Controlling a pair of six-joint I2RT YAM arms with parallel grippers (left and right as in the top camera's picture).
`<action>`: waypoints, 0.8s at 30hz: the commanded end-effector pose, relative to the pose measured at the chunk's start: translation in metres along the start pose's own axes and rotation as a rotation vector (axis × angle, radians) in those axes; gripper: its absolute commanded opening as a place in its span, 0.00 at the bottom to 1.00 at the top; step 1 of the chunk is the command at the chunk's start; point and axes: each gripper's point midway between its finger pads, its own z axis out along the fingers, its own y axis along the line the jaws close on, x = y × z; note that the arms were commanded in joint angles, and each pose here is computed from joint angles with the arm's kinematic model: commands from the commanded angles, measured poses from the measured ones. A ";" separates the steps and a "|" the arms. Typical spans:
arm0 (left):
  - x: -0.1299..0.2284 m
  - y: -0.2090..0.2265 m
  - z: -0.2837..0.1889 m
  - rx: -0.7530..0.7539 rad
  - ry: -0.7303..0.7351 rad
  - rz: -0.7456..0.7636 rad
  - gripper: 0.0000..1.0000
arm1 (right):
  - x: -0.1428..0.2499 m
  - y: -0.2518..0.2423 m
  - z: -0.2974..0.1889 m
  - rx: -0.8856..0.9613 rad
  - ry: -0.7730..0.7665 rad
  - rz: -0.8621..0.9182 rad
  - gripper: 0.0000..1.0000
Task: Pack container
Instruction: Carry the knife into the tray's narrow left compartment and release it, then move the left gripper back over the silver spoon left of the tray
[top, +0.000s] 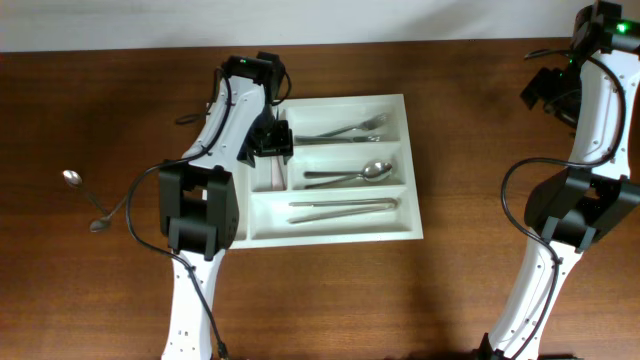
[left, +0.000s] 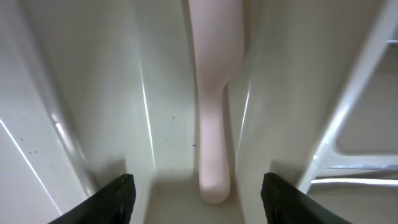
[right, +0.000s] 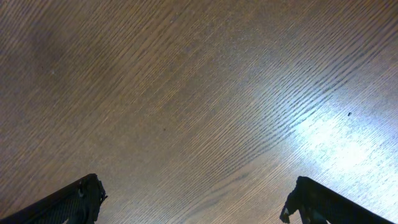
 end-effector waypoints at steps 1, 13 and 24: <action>-0.018 0.028 -0.035 -0.007 -0.121 -0.065 0.71 | -0.007 0.000 -0.023 -0.027 -0.050 0.006 0.99; -0.025 0.091 -0.126 -0.021 -0.339 -0.183 0.66 | -0.007 0.000 -0.023 -0.027 -0.050 0.006 0.99; 0.004 0.240 -0.104 -0.163 -0.258 -0.714 0.65 | -0.007 0.000 -0.023 -0.027 -0.050 0.006 0.99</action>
